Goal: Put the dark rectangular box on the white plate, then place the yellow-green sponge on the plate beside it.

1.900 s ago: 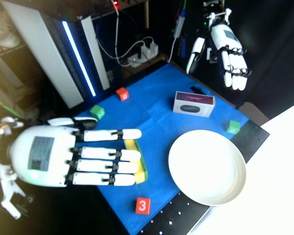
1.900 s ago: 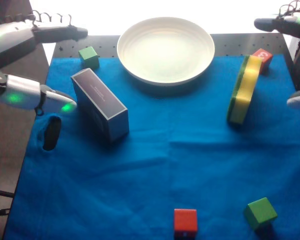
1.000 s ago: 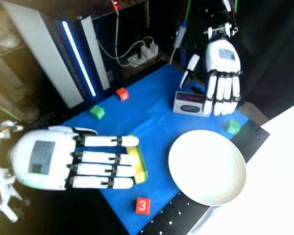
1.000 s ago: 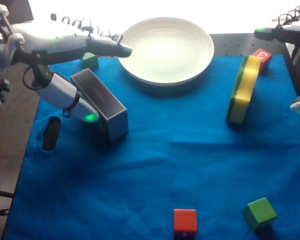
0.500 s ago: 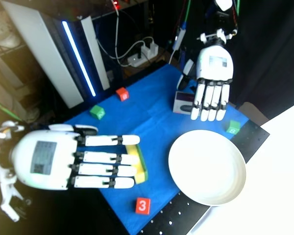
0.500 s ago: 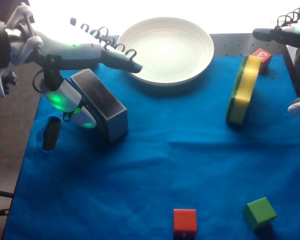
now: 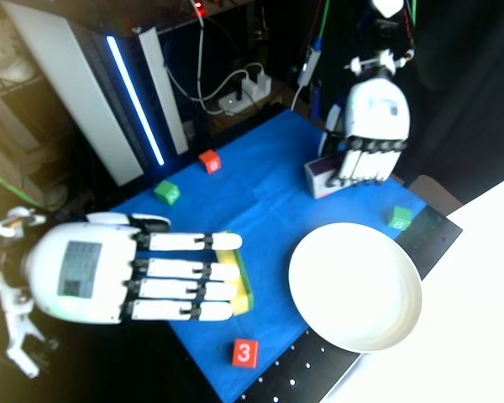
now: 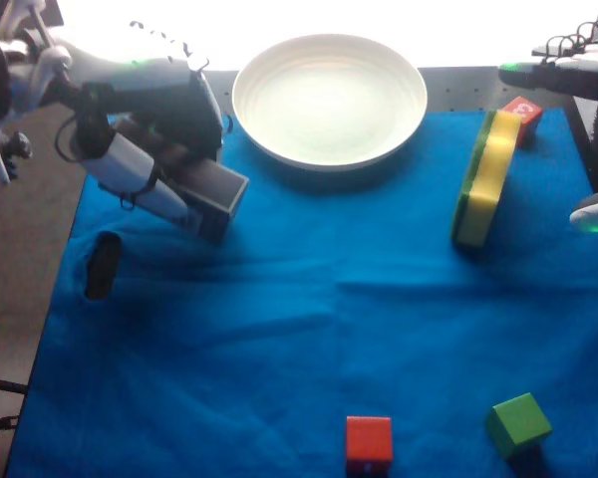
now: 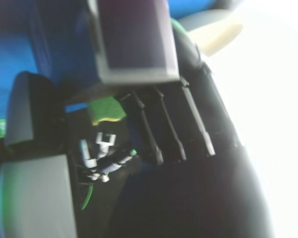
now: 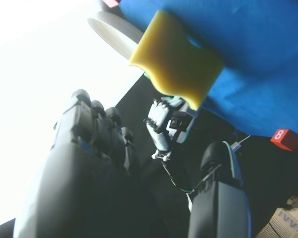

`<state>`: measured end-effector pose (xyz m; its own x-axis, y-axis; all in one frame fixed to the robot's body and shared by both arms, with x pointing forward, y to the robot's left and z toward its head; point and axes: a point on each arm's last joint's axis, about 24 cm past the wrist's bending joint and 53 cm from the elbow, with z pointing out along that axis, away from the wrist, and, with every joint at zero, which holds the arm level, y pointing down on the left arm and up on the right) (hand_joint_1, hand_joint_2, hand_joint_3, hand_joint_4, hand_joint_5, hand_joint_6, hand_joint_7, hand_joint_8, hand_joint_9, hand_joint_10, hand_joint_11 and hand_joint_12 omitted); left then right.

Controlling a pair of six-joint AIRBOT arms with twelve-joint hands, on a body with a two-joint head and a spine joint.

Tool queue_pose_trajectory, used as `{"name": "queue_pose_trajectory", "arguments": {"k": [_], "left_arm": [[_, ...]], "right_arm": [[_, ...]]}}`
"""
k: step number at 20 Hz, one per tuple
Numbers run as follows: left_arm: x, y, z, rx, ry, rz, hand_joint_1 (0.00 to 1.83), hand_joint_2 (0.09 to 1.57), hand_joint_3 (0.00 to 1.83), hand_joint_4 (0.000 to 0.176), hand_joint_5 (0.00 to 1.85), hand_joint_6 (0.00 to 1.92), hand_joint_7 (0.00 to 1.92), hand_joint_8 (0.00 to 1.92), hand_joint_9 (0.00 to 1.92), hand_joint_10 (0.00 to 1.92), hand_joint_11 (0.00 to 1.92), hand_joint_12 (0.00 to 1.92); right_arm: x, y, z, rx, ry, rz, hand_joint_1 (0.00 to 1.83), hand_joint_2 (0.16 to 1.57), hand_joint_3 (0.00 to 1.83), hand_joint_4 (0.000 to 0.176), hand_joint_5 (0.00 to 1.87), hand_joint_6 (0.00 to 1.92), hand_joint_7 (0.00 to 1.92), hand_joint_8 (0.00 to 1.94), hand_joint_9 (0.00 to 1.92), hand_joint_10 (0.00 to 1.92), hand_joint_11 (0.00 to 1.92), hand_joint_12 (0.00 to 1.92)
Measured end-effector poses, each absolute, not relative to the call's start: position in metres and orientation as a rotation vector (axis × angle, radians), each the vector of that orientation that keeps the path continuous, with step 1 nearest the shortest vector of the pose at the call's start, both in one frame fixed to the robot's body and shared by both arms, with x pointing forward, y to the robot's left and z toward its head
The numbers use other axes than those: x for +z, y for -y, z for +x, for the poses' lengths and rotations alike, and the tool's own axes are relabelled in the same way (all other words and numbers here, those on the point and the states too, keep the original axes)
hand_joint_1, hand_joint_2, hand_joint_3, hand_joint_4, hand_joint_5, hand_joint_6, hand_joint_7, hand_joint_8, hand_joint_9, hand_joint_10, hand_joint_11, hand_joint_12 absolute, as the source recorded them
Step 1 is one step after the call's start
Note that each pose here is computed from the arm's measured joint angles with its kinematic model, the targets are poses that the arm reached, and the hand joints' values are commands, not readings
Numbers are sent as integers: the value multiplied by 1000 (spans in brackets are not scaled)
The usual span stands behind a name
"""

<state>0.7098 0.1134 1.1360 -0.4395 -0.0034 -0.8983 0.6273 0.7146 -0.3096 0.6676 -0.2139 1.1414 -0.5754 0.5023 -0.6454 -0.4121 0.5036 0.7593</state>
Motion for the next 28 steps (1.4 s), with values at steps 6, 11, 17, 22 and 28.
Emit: {"name": "queue_pose_trajectory", "arguments": {"k": [6,11,17,22,28], "left_arm": [[1190,-114,736,-811,-1738,351,1275,1078,0,0,1193,411,1002,1164,971,872,735,1330],[1203,-116,765,-852,-1678,182,1360,1063,0,0,1077,763,1097,811,998,968,720,1203],[1197,-94,803,-915,-1655,33,1240,1073,0,21,1069,800,1077,893,1038,591,631,1278],[1181,-85,830,-900,-1676,-66,1245,1065,0,7,1059,797,1127,818,1099,538,725,1243],[1173,-72,845,-902,-1686,-127,1269,1063,2,0,1133,551,1085,999,1080,827,727,1527]], "right_arm": [[1141,214,668,1227,-1809,80,860,1030,19,41,73,2,135,1,145,0,182,20],[1142,211,673,1240,-1797,96,823,1043,9,53,90,2,125,3,167,5,246,35],[1141,205,677,1257,-1782,96,769,1064,11,33,66,0,98,0,157,0,247,29],[1140,198,682,1266,-1773,84,758,1077,8,41,94,9,141,14,174,11,222,16],[1139,188,684,1278,-1768,57,738,1090,5,30,100,4,171,10,193,7,231,18]]}}
